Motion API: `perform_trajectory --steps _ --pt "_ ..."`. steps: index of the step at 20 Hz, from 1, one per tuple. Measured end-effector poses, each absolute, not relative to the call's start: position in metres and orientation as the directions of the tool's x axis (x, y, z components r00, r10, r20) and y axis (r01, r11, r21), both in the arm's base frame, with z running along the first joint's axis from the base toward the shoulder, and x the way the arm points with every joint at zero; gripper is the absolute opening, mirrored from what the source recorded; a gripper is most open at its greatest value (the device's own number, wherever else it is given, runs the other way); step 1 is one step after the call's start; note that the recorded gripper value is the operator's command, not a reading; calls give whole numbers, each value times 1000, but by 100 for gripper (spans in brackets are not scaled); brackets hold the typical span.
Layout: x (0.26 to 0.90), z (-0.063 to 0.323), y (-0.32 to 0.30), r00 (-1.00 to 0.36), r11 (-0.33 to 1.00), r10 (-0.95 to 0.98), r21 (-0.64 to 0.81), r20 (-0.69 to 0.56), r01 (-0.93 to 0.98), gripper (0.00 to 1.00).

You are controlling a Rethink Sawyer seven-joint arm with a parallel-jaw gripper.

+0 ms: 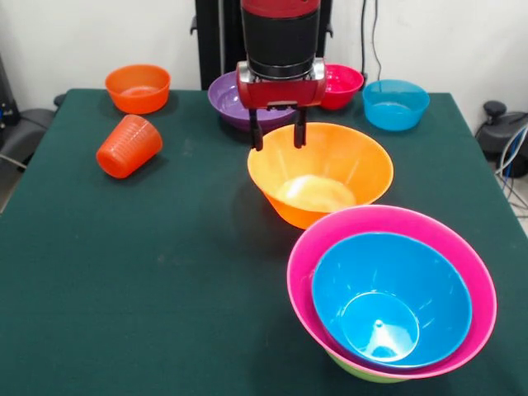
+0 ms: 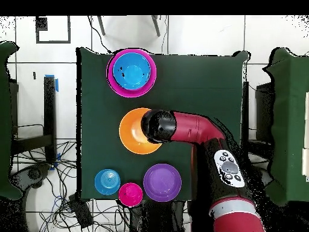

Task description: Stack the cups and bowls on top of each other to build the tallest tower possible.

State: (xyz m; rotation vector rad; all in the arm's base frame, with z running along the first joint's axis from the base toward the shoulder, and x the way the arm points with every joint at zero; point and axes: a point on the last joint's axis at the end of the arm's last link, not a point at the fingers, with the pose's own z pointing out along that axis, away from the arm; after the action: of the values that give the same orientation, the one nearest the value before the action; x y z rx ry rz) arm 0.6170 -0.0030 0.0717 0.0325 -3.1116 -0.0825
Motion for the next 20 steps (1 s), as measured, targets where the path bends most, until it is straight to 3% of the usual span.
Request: perform_trajectory --steps 6,20 --pt "618 72 -3 -999 998 -34 47 24 -33 100" --pt "593 19 -51 -994 998 -61 28 86 -59 100"
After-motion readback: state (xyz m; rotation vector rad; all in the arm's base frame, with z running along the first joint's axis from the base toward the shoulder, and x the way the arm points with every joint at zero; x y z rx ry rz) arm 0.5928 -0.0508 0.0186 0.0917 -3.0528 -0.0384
